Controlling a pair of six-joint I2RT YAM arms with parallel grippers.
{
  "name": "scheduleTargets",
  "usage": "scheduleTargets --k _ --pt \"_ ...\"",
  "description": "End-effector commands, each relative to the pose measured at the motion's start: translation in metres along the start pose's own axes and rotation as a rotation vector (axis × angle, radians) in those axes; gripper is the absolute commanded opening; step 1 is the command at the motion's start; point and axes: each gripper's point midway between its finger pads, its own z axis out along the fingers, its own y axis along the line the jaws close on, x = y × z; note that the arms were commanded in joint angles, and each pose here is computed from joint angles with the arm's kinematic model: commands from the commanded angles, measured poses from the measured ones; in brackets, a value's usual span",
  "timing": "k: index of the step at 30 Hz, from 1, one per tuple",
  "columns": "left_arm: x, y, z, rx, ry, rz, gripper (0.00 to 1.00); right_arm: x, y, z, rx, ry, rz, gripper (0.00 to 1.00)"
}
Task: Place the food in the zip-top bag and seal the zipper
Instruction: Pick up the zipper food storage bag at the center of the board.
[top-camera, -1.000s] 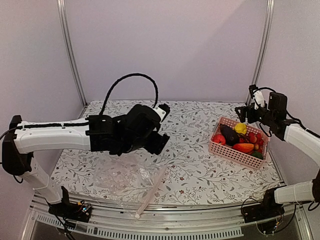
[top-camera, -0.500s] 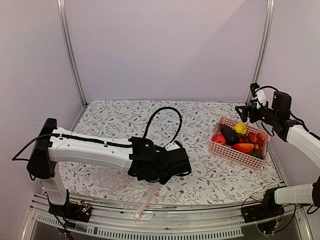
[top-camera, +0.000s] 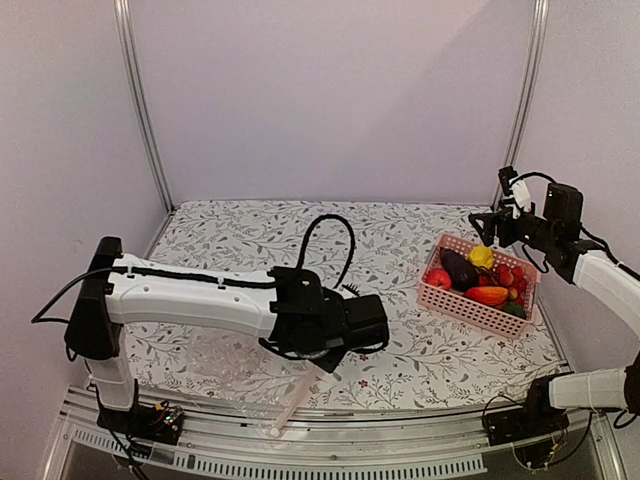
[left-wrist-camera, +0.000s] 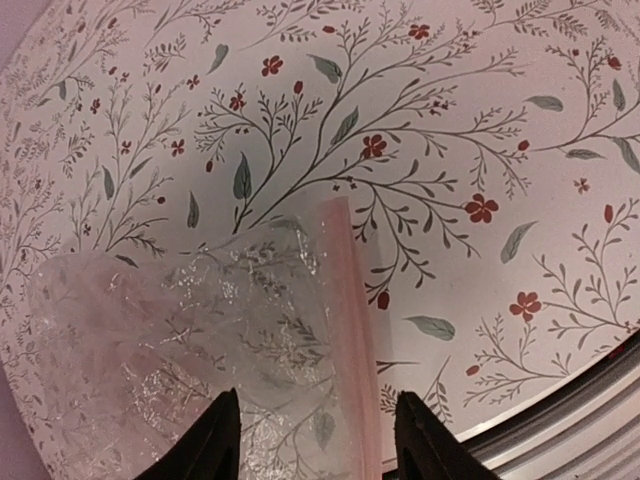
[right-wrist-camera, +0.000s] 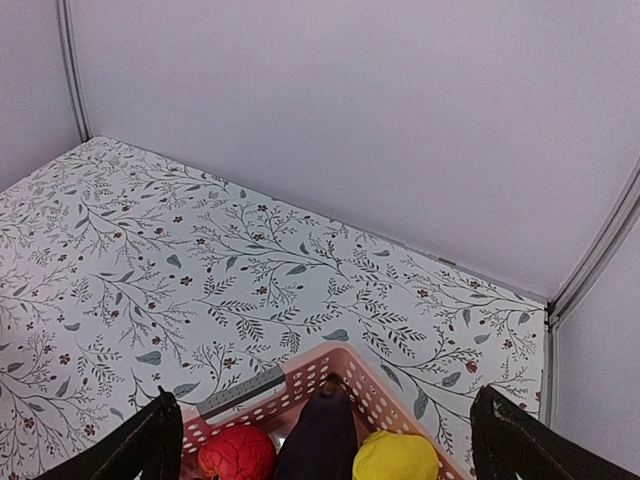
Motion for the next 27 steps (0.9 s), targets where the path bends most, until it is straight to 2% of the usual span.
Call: scheduleTargets --k 1,11,23,27 --pt "0.035 -0.011 0.011 0.008 0.13 -0.026 0.52 0.002 0.003 -0.004 -0.014 0.001 -0.006 0.99" --pt "0.059 -0.018 0.03 -0.04 0.217 0.007 0.54 0.006 0.005 -0.001 -0.03 0.015 0.0 0.99" --pt "0.078 -0.003 0.043 -0.152 0.263 0.04 0.41 0.004 0.004 -0.003 -0.025 0.012 -0.003 0.99" --pt "0.087 0.001 0.049 -0.182 0.288 0.047 0.4 0.005 0.004 -0.002 -0.026 0.014 -0.002 0.99"
